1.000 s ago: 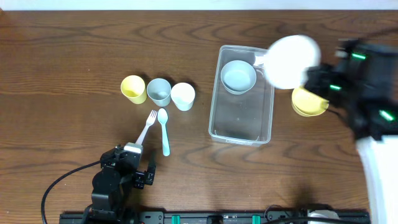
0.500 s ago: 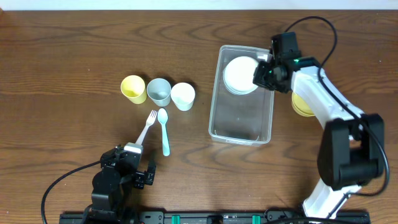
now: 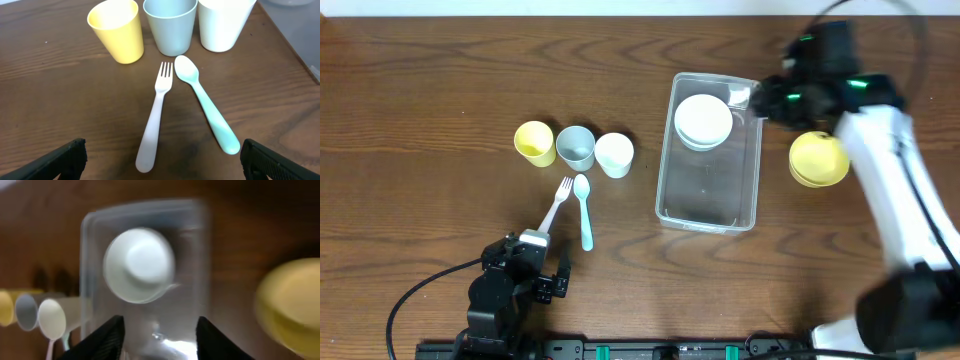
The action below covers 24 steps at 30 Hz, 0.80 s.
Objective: Pack container
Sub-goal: 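Place the white bowl onto the light-blue bowl in the container, then grasp the yellow bowl rim with the right gripper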
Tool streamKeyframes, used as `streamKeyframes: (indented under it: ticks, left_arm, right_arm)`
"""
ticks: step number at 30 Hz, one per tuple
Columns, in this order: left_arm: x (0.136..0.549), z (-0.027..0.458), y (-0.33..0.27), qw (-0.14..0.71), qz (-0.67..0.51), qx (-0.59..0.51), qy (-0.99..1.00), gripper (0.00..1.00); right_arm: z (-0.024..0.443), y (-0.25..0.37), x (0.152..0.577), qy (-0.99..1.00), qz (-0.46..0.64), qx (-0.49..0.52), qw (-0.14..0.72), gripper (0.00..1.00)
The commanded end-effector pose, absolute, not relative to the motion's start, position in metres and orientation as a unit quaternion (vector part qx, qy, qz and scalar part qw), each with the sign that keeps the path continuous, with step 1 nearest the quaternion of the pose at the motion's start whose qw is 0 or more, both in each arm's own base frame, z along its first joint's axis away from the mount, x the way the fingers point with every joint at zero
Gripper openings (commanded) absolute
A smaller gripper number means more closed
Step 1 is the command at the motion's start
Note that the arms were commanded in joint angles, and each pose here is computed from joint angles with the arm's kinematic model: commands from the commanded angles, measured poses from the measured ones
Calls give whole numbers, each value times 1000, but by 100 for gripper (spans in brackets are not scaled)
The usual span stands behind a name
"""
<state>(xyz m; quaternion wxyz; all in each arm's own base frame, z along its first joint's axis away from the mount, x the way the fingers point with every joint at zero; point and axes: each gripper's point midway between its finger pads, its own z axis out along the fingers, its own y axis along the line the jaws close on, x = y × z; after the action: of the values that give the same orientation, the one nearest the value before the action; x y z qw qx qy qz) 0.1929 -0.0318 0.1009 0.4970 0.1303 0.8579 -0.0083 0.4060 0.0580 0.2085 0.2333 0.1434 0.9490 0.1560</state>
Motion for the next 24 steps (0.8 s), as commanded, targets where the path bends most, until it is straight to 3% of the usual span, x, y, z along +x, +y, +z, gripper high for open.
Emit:
streamKeyframes:
  ticks: [1, 4, 9, 19, 22, 24]
  left_arm:
    - [193, 101, -31, 499, -9, 126, 857, 98]
    - [193, 101, -31, 499, -9, 126, 857, 98]
    - [193, 101, -31, 499, -9, 126, 857, 98]
    - [193, 101, -31, 499, -9, 126, 857, 98]
    - [193, 101, -31, 499, -9, 126, 857, 98]
    - [193, 101, -31, 499, -9, 126, 857, 98]
  right_arm:
    - [225, -14, 387, 941, 53, 216, 256, 56]
    - [206, -67, 359, 938, -13, 278, 209, 63]
    - [149, -111, 340, 928, -25, 341, 148, 65]
    - [50, -90, 368, 936, 62, 335, 87, 68]
    - [28, -88, 369, 938, 61, 334, 67, 50]
    - [20, -85, 364, 938, 65, 336, 47, 25]
